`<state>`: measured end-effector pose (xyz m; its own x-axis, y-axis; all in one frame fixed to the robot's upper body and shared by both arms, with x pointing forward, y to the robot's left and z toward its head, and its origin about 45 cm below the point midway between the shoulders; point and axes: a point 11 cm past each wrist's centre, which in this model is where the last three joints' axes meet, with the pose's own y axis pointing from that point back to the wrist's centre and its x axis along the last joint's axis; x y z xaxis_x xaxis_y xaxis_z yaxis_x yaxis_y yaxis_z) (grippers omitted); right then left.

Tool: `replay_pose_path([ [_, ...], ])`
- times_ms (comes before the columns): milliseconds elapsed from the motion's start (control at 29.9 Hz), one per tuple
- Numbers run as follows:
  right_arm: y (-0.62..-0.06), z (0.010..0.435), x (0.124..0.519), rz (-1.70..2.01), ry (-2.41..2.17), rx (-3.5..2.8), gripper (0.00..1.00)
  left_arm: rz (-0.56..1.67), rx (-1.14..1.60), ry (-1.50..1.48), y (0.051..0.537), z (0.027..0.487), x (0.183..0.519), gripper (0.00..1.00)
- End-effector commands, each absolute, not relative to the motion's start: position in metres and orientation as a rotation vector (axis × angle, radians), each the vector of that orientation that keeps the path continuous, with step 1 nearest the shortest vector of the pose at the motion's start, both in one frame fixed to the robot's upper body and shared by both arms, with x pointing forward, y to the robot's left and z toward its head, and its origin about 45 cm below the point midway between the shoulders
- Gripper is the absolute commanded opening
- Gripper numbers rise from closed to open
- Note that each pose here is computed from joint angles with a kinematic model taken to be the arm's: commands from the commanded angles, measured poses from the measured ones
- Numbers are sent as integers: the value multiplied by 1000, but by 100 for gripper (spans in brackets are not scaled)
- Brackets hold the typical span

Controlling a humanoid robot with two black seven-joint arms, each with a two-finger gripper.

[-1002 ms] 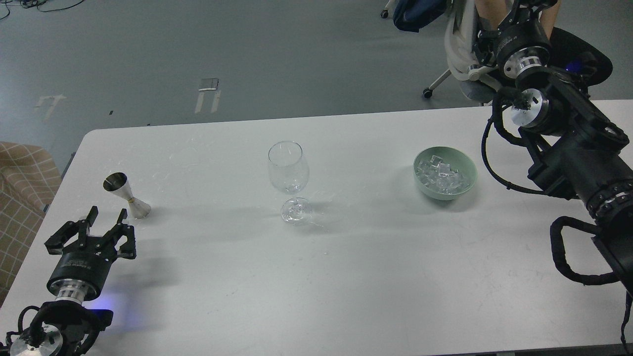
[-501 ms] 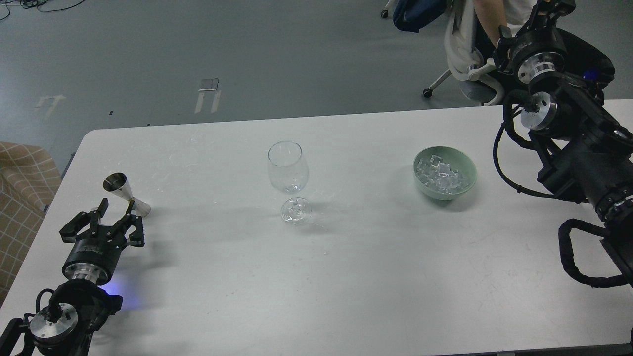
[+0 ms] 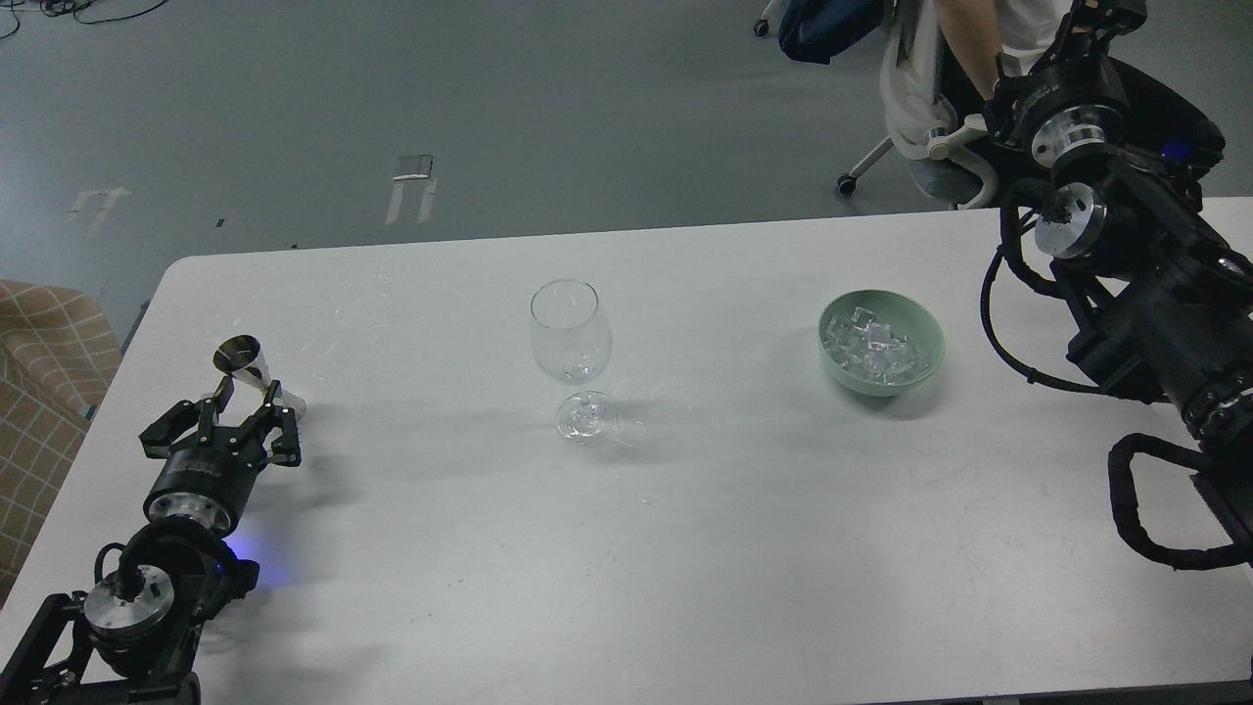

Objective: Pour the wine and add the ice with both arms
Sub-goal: 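Close the left gripper around the small metal cup, then lift the metal cup with the left gripper toward the wine glass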

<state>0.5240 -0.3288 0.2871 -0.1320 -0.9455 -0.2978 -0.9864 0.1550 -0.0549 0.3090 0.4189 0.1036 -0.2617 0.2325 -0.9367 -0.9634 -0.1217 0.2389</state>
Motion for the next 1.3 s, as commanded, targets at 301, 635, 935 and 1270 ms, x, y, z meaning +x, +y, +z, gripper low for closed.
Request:
replay_pose_path([
  [301,-329,287,524,224,2172,-1873,100,1593,-954,1164,424,100,321,48],
  [635,-330,284,523,231,2179,-1872,100,1613,-985,1154,432,103,343,48],
  [935,-330,284,523,229,2179,-1873,100,1607,-988,1145,433,107,346,48],
  [1270,-329,287,524,223,2174,-1872,100,1580,-999,1121,432,110,347,38],
])
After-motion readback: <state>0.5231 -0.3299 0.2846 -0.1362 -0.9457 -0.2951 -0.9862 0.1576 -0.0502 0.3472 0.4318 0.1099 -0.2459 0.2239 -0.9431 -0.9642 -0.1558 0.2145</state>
